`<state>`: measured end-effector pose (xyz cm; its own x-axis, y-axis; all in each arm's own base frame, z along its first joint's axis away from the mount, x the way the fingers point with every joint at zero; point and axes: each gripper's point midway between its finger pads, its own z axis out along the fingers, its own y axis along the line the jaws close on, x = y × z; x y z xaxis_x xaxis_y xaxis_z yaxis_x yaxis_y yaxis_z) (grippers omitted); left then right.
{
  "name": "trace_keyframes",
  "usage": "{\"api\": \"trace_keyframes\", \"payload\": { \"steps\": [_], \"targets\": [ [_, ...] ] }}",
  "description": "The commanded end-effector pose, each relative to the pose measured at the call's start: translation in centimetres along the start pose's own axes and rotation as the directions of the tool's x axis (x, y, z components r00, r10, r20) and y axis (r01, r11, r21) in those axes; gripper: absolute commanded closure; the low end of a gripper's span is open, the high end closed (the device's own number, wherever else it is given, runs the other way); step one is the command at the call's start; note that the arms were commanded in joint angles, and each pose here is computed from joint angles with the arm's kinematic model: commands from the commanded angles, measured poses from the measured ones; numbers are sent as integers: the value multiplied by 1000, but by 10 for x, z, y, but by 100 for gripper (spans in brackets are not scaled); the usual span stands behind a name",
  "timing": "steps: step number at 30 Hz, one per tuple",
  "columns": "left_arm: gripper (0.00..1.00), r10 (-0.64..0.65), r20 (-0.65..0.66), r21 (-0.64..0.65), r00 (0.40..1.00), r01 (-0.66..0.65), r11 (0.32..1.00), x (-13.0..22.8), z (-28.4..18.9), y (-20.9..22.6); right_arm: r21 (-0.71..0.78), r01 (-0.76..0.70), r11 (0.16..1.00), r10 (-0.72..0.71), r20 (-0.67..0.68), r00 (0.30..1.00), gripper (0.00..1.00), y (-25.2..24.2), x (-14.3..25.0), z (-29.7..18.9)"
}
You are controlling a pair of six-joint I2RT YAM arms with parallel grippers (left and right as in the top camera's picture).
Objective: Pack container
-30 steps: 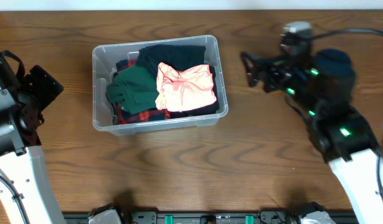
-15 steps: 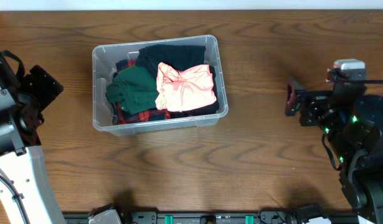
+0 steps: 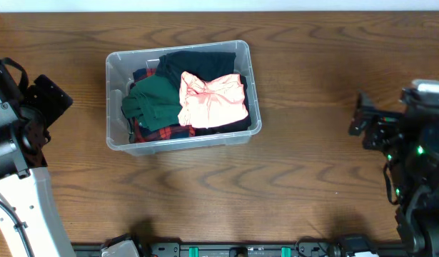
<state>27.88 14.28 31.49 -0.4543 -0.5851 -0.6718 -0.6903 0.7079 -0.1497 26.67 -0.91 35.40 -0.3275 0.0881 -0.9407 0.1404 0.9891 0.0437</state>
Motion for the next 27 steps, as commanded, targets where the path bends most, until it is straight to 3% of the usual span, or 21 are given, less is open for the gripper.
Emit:
{"api": "trace_keyframes", "payload": {
  "steps": [1,16,27],
  "targets": [
    [2,-8,13,-11,1000,9,1000,-4,-2,2,-17,-17,1000,17,8,1000,1,-6,19,0],
    [2,-8,13,-11,1000,9,1000,-4,-2,2,-19,-161,987,161,6,987,1,-21,160,25],
    [2,-8,13,-11,1000,9,1000,-4,-2,2,-27,-170,985,171,25,985,1,-24,203,30]
  ]
}}
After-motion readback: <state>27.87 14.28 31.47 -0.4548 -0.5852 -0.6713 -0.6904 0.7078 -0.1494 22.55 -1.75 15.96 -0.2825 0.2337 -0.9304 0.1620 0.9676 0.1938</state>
